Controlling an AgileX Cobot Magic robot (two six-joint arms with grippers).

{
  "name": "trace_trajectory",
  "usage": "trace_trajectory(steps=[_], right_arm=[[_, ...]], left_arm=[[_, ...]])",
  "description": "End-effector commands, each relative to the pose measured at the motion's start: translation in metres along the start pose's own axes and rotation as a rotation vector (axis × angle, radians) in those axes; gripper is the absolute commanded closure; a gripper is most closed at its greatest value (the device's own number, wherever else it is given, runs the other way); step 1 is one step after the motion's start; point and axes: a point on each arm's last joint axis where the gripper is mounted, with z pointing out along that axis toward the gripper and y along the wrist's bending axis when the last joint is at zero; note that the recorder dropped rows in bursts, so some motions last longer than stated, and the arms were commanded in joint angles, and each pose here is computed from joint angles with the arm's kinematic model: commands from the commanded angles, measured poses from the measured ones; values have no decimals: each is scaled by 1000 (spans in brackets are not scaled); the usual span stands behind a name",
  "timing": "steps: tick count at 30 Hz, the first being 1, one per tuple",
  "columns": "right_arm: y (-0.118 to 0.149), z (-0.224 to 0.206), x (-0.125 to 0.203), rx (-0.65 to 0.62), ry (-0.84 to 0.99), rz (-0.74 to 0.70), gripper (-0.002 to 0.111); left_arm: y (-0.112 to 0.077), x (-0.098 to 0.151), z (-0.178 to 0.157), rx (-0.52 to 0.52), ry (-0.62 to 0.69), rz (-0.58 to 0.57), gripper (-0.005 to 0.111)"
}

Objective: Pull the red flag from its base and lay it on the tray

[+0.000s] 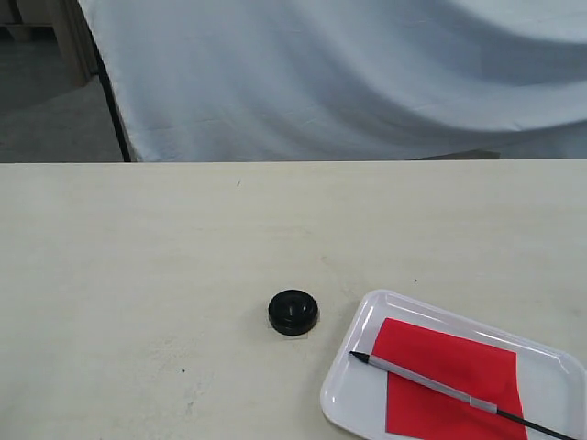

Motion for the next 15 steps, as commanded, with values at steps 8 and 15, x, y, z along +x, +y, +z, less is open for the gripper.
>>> trace_trajectory(steps=[8,15], right_arm=[[-3,3,27,-53,18,-119,108],[-7,3,54,-43,165,-168,108]], left_arm=[[-1,0,0,8,-5,-8,105],[0,0,0,7,-5,-6,105]])
